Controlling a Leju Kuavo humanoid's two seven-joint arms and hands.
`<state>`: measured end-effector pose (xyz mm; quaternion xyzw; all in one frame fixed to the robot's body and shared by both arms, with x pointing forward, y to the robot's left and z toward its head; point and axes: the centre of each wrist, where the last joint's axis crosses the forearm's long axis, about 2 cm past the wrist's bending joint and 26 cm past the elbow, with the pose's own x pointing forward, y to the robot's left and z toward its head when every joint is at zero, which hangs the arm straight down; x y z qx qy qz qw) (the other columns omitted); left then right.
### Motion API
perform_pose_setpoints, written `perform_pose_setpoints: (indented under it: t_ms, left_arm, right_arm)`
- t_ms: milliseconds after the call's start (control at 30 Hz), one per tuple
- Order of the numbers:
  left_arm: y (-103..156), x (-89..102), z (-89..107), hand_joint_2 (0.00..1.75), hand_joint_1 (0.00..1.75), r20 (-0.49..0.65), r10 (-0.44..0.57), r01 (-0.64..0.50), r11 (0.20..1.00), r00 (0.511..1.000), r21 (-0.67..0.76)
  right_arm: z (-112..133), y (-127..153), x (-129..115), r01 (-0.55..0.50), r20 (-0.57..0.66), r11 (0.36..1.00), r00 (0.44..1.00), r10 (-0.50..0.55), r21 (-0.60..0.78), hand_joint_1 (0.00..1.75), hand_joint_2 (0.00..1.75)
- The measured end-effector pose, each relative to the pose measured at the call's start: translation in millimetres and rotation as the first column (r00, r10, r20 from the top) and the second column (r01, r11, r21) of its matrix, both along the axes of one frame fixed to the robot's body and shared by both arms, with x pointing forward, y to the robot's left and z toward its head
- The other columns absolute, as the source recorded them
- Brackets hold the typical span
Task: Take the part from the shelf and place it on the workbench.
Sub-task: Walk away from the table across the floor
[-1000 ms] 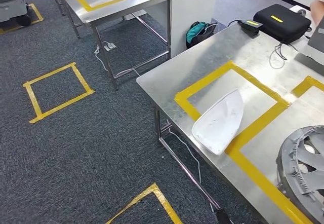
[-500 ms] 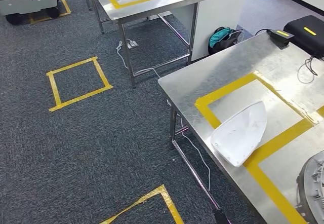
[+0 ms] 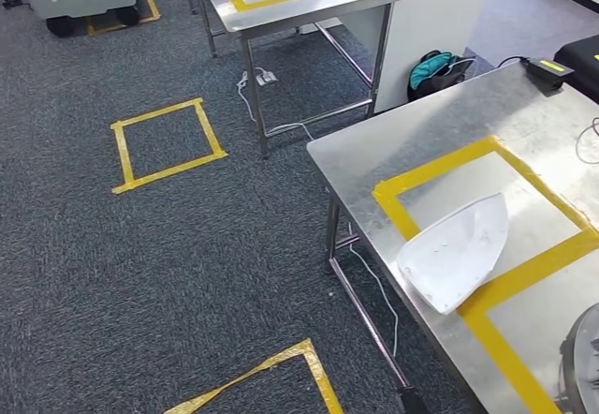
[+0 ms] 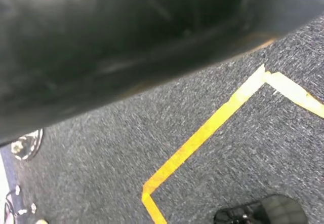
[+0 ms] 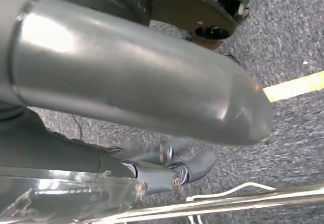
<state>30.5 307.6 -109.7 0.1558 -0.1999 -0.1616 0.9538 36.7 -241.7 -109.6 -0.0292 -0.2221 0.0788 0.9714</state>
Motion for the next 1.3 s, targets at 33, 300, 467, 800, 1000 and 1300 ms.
perform_pose_setpoints:
  t_ms: [33,300,467,800,1000,1300]
  left_arm:
    - [-1.2,0.8,0.0,0.0,0.0,-0.002,0.002,-0.002,1.0,1.0,-0.003]
    - [-8.9,-2.0,-0.8,0.0,0.0,-0.089,0.019,-0.019,1.0,0.996,-0.007]
    - [-14.2,-6.4,-1.3,0.0,0.0,-0.143,0.043,-0.045,0.999,0.989,-0.01]
    - [-15.3,-9.1,-1.5,0.0,0.0,-0.171,0.029,-0.03,1.0,0.985,0.0]
    - [-13.9,-8.2,-1.4,0.0,0.0,-0.169,0.021,-0.019,1.0,0.985,0.009]
    - [-12.0,-7.1,-1.3,0.0,0.0,-0.161,0.021,-0.02,1.0,0.987,0.012]
  right_arm:
    - [0.0,0.7,-0.3,0.001,0.0,1.0,1.0,-0.001,0.001,0.0,0.0]
    - [-0.1,2.1,-3.3,0.002,-0.006,1.0,1.0,-0.002,0.003,0.0,0.0]
    - [-0.3,1.7,-4.9,0.011,-0.011,1.0,1.0,-0.011,0.001,0.0,0.0]
    - [-0.3,1.5,-4.9,0.012,-0.015,1.0,1.0,-0.012,-0.001,0.0,0.0]
    - [-0.2,1.3,-4.0,0.01,-0.013,1.0,1.0,-0.01,-0.002,0.0,0.0]
    - [-0.3,1.3,-4.3,0.014,-0.014,1.0,1.0,-0.014,-0.002,0.0,0.0]
